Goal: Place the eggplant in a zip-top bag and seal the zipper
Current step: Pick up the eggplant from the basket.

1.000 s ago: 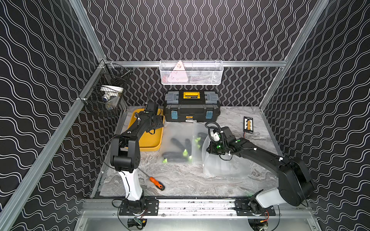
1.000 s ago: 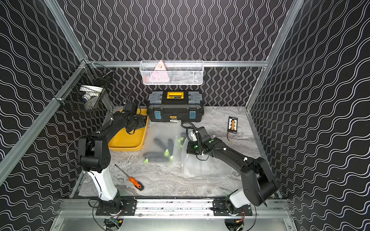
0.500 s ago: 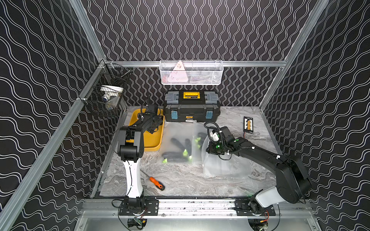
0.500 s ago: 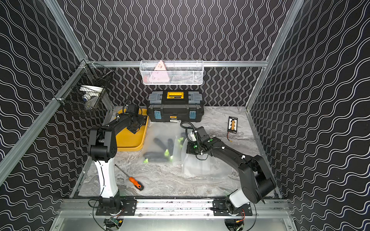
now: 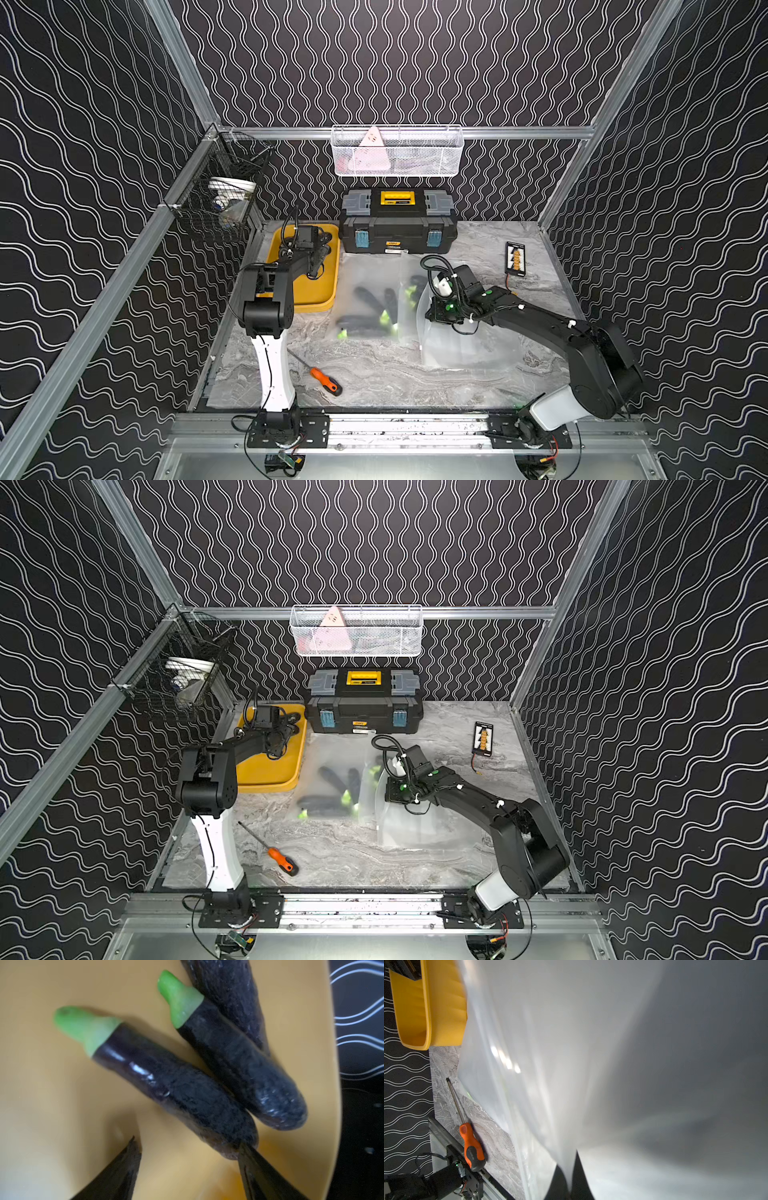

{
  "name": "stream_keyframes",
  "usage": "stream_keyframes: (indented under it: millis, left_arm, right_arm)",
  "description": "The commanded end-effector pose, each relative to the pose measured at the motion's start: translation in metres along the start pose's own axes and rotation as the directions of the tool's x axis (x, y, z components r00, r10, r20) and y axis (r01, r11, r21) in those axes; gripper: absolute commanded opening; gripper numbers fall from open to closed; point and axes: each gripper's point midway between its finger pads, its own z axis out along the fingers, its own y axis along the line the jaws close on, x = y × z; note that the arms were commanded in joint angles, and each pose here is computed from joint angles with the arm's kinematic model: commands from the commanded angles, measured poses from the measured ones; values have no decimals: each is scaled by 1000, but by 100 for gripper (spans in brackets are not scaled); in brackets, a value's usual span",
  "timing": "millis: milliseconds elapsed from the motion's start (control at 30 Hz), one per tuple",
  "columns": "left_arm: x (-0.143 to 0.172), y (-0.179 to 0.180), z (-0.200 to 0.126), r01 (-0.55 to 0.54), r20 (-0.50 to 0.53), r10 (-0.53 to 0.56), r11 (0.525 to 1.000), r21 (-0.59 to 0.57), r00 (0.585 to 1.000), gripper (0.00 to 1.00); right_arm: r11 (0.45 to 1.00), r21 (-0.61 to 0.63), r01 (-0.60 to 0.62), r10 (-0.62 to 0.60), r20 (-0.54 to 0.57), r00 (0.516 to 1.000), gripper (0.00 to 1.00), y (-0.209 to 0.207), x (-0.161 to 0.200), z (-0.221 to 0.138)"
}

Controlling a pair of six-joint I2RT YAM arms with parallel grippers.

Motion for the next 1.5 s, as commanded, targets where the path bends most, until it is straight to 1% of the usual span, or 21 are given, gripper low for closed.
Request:
stream_keyframes:
  millis: [0, 67, 167, 233, 400, 533, 633, 733, 867, 1067, 1267, 1367, 1467]
  left_arm:
    - [-1, -6, 0, 38, 10, -39, 999, 35, 999, 79]
    - [-4, -7, -3, 34, 35, -35, 999, 34, 999, 78]
    - [-10, -16, -6, 22, 57, -26, 997, 68, 998, 79]
    - [-6, -15, -3, 30, 23, -31, 999, 28, 999, 79]
    - [2, -5, 6, 49, -9, -49, 999, -15, 999, 79]
    - [9, 13, 11, 52, -35, -56, 993, -105, 998, 76]
    - [10, 18, 12, 44, -38, -49, 989, -139, 998, 75]
    - [10, 16, 14, 47, -42, -52, 991, -124, 998, 74]
    - [11, 11, 24, 92, -63, -97, 993, -76, 993, 74]
    - [13, 13, 32, 100, -72, -107, 991, -94, 992, 64]
    - [18, 26, 31, 87, -84, -98, 988, -130, 992, 48]
    - [16, 26, 28, 83, -78, -93, 989, -125, 993, 44]
    - [10, 19, 23, 70, -65, -77, 992, -106, 995, 44]
  right_arm:
    - [1000, -14, -8, 8, 9, 1000, 5, 3, -2, 3]
    - [1000, -18, -8, 8, 7, 1000, 5, 3, -2, 4]
    - [1000, -19, -7, 8, 2, 1000, 5, 3, 0, 7]
    - [1000, -18, -7, 7, -5, 1000, 6, 2, 1, 8]
    - [1000, -22, 0, 0, -12, 1000, 7, 3, 1, 9]
    - [1000, -22, 8, -9, -23, 1000, 7, 2, 4, 9]
    - [1000, -27, 6, -7, -24, 1000, 8, 2, 6, 9]
    - [999, -34, 5, -6, -20, 1000, 8, 3, 7, 9]
    - [999, -34, 5, -6, -20, 1000, 8, 2, 8, 9]
    - [1000, -27, 6, -7, -12, 1000, 8, -1, 9, 6]
    - [1000, -31, 6, -6, -13, 1000, 8, -1, 10, 7]
    - [999, -33, 7, -7, -12, 1000, 8, -1, 10, 7]
    - [999, -33, 5, -5, -10, 1000, 8, -1, 10, 7]
